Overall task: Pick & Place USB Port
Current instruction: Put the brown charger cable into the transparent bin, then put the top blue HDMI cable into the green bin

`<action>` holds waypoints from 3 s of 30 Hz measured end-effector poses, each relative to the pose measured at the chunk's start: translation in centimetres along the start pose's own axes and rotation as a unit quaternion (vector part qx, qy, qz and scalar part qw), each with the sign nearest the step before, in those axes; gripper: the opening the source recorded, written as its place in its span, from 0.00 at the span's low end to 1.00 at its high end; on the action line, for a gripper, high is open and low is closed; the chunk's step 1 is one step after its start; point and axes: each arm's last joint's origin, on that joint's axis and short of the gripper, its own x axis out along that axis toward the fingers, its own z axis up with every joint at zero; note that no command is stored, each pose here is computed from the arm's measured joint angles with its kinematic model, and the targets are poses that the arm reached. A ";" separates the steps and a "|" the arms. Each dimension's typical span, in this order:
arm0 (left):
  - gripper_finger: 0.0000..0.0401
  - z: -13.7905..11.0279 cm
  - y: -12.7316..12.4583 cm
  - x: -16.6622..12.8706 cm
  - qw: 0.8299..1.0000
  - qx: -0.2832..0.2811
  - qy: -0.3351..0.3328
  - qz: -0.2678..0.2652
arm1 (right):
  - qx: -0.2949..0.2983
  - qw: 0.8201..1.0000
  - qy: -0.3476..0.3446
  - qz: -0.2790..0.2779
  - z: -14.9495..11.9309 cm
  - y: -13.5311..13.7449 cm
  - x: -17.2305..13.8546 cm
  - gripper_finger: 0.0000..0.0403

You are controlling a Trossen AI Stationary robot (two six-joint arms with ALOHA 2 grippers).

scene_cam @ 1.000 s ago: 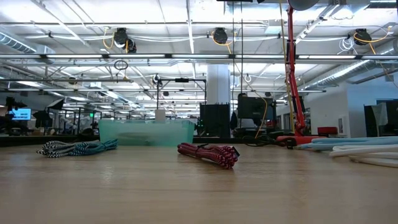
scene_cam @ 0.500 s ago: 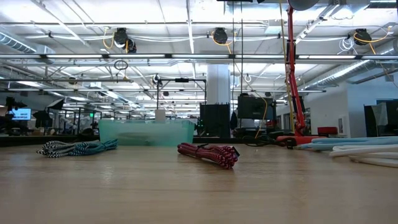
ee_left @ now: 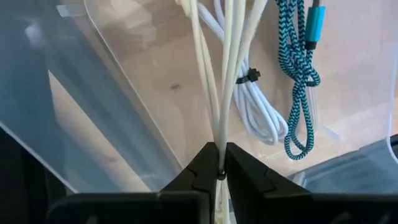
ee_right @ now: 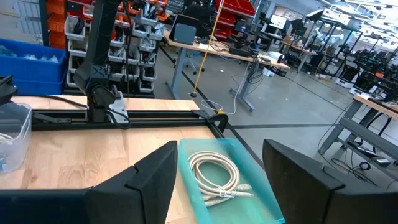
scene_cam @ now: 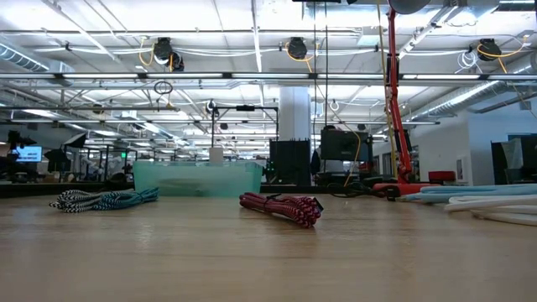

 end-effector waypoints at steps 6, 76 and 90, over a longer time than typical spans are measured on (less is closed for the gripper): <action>0.15 0.2 0.1 0.1 1.000 -0.014 -0.002 0.008 | 0.000 1.000 0.000 0.000 0.0 0.0 0.0 0.56; 0.00 5.2 -7.9 -11.1 0.772 0.395 -0.485 -0.111 | -0.008 1.000 0.000 0.000 0.0 0.0 0.0 0.56; 0.05 6.9 -8.5 -11.3 0.800 0.335 -0.483 -0.121 | -0.010 1.000 0.001 0.000 0.0 0.0 0.0 0.56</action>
